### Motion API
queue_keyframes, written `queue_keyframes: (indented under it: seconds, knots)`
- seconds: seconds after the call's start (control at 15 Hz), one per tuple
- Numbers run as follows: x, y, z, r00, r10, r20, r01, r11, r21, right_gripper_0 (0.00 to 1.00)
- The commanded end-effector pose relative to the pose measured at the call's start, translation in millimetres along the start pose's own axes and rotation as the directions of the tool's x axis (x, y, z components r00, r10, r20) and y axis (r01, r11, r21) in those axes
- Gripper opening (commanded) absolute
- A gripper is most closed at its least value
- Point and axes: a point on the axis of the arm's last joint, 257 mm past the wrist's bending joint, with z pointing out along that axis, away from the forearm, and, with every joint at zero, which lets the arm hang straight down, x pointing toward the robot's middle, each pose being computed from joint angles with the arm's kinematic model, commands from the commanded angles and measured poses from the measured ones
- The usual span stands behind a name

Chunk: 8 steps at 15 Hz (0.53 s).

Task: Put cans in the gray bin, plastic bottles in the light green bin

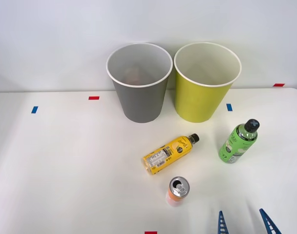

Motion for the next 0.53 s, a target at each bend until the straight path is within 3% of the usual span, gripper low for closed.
queue_keyframes:
  seconds: [0.07,0.53]
  knots:
    - [0.0,0.0,0.0,1.0,0.0,0.0,0.0,1.0,0.0,1.0]
    - [0.0,0.0,0.0,1.0,0.0,0.0,0.0,1.0,0.0,1.0]
